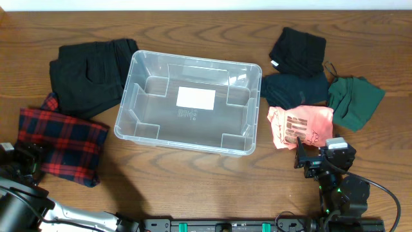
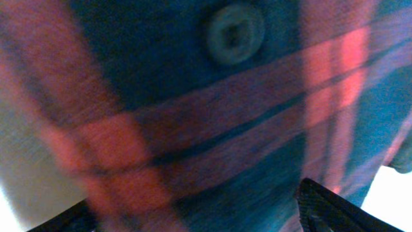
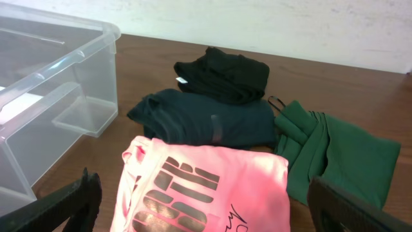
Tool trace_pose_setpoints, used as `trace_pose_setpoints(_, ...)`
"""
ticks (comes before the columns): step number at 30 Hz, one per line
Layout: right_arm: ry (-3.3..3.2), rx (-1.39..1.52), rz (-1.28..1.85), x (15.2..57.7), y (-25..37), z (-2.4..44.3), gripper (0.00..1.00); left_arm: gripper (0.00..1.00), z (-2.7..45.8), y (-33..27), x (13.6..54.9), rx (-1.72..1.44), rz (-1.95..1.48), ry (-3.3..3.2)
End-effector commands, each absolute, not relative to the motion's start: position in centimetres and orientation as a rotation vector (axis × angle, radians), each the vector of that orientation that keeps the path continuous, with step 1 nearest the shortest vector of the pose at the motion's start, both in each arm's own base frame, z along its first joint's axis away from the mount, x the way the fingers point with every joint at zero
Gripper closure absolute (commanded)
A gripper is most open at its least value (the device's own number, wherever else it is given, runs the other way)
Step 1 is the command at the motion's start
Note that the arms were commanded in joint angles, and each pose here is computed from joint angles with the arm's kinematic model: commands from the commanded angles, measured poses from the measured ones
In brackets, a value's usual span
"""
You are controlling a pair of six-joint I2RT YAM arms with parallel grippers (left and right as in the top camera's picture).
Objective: Pack container
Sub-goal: 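Reach the left gripper to the plaid shirt and grasp it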
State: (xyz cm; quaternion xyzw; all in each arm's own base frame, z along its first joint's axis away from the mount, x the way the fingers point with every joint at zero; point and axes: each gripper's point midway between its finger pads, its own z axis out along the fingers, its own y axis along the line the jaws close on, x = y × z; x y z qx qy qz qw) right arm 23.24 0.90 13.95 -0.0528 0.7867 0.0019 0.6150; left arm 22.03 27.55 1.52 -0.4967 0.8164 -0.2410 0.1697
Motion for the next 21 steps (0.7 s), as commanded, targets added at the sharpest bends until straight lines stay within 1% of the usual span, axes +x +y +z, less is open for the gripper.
trace_pose_setpoints(1,1.813,-0.118,0.010,23.2,1.0,13.9,0.01,0.15,-0.2,26.7,22.9,-1.322,-0.784,2.310)
trace_pose_setpoints(3,1.813,-0.118,0.010,23.2,1.0,13.9,0.01,0.16,0.0,26.8,23.3,-1.286,-0.785,2.300)
trace_pose_setpoints(5,1.813,-0.118,0.010,23.2,1.0,13.9,0.01,0.22,0.0,26.9,23.3,-1.285,-0.783,2.298)
trace_pose_setpoints(7,1.813,-0.118,0.010,23.2,1.0,13.9,0.01,0.37,0.0,26.8,23.4,-1.285,-0.785,2.297)
trace_pose_setpoints(9,1.813,-0.118,0.010,23.2,1.0,13.9,0.01,0.60,0.0,26.8,23.3,-1.287,-0.787,2.297)
trace_pose_setpoints(10,1.813,-0.118,0.010,23.2,1.0,13.9,0.01,0.66,0.0,26.7,23.3,-1.289,-0.791,2.297)
trace_pose_setpoints(11,1.813,-0.118,0.010,23.2,1.0,13.9,0.01,0.69,0.0,26.7,23.3,-1.291,-0.792,2.298)
trace_pose_setpoints(16,1.813,-0.118,0.010,23.2,1.0,13.9,0.01,0.70,0.0,26.7,23.3,-1.326,-0.804,2.286)
trace_pose_setpoints(18,1.813,-0.118,0.010,23.2,1.0,13.9,0.01,0.79,0.1,26.6,23.3,-1.330,-0.810,2.280)
trace_pose_setpoints(20,1.813,-0.118,0.010,23.2,1.0,13.9,0.01,0.94,0.7,26.2,23.8,-1.322,-0.863,2.244)
trace_pose_setpoints(21,1.813,-0.118,0.010,23.2,1.0,13.9,0.01,0.94,1.2,26.0,24.2,-1.310,-0.897,2.217)
